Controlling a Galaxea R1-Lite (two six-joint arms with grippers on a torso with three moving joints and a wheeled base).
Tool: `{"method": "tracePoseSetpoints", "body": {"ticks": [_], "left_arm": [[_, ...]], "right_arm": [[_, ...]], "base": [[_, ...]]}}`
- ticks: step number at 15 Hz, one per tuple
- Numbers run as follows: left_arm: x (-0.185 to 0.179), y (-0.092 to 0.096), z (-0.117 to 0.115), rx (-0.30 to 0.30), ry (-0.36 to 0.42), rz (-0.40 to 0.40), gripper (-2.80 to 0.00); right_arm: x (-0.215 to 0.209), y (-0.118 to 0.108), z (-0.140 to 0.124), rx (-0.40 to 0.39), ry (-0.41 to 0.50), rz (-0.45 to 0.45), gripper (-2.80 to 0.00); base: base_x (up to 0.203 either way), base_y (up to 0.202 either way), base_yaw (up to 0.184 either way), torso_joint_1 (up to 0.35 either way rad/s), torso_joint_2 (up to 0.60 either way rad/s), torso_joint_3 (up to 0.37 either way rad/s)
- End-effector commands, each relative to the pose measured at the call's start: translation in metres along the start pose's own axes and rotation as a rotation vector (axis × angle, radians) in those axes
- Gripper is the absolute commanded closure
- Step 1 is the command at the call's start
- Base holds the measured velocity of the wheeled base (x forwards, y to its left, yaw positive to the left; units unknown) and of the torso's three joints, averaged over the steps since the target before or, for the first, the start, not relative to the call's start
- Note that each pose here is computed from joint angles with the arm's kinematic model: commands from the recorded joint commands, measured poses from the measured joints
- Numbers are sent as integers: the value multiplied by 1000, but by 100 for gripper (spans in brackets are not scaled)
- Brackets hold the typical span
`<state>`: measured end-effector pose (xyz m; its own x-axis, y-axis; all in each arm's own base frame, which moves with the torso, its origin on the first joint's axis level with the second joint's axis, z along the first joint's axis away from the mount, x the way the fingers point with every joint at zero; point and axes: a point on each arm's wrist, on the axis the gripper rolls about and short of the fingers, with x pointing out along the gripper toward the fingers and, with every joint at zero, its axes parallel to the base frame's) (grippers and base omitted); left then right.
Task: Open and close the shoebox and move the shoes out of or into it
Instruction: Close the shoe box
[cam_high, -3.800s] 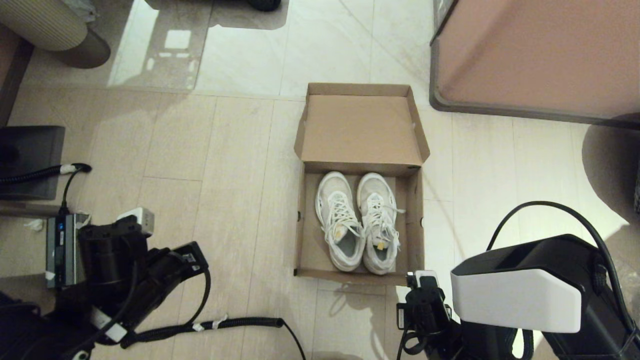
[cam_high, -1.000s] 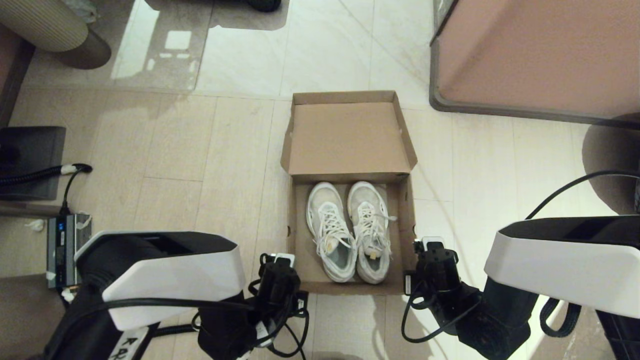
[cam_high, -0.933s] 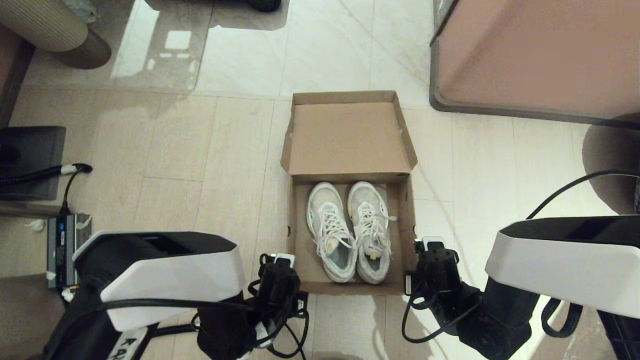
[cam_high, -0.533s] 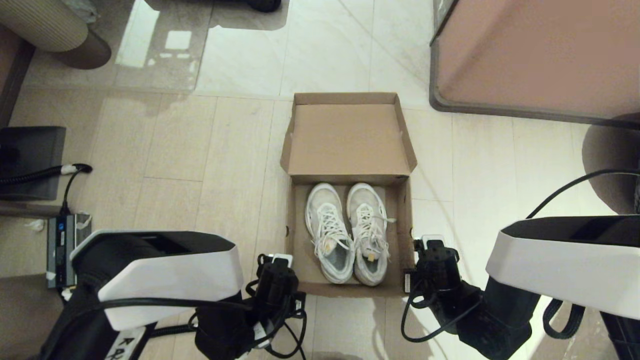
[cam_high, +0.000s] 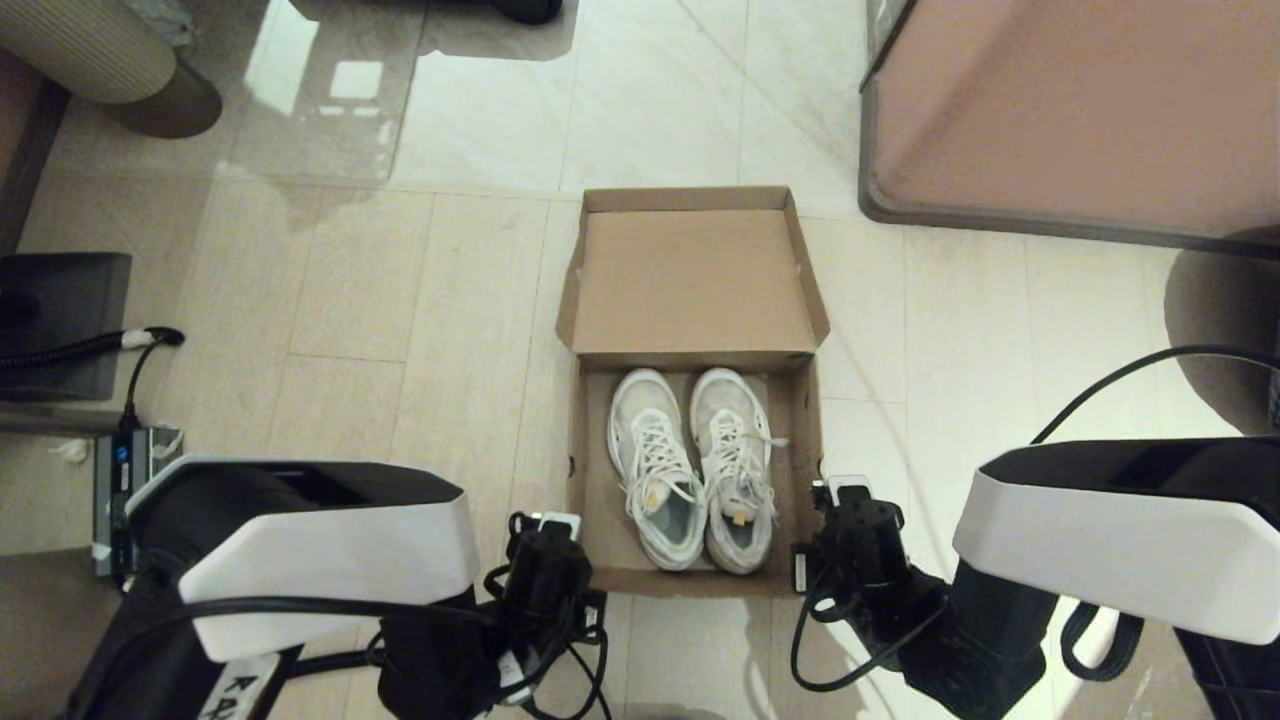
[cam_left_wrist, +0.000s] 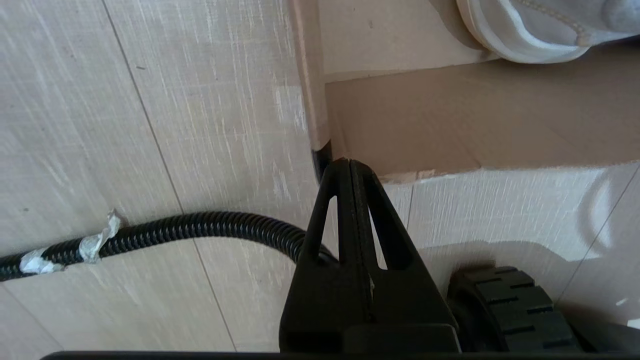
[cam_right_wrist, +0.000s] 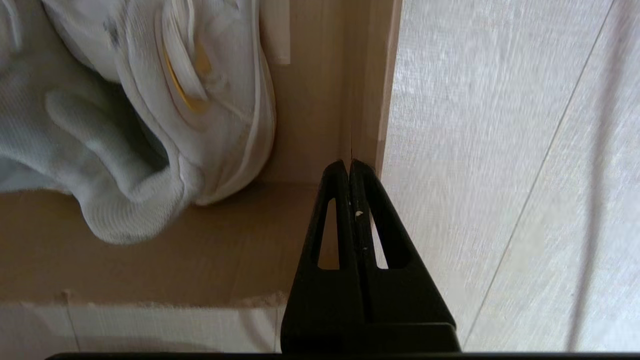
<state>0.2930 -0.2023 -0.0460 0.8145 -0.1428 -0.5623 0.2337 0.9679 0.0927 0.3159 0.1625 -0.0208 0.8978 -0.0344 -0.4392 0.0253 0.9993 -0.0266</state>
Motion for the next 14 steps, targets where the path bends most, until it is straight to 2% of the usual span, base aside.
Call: {"method": "tracePoseSetpoints", "body": {"ticks": [1,9,14], "left_arm": [[-2,1,2,-5,-9,0,0],[1,0,0,-3,-6,-2,0],[1,-1,-1,-5,-3,-2,0]], "right_arm": [[-1,-2,-5,-1,7,-7,0],[3,-2,-14,20,30,-11,0],[-1,-7,-24,-7,71,-23,0]], "base": [[0,0,0,0,0,0],[0,0,0,0,0,0],[0,0,0,0,0,0]]}}
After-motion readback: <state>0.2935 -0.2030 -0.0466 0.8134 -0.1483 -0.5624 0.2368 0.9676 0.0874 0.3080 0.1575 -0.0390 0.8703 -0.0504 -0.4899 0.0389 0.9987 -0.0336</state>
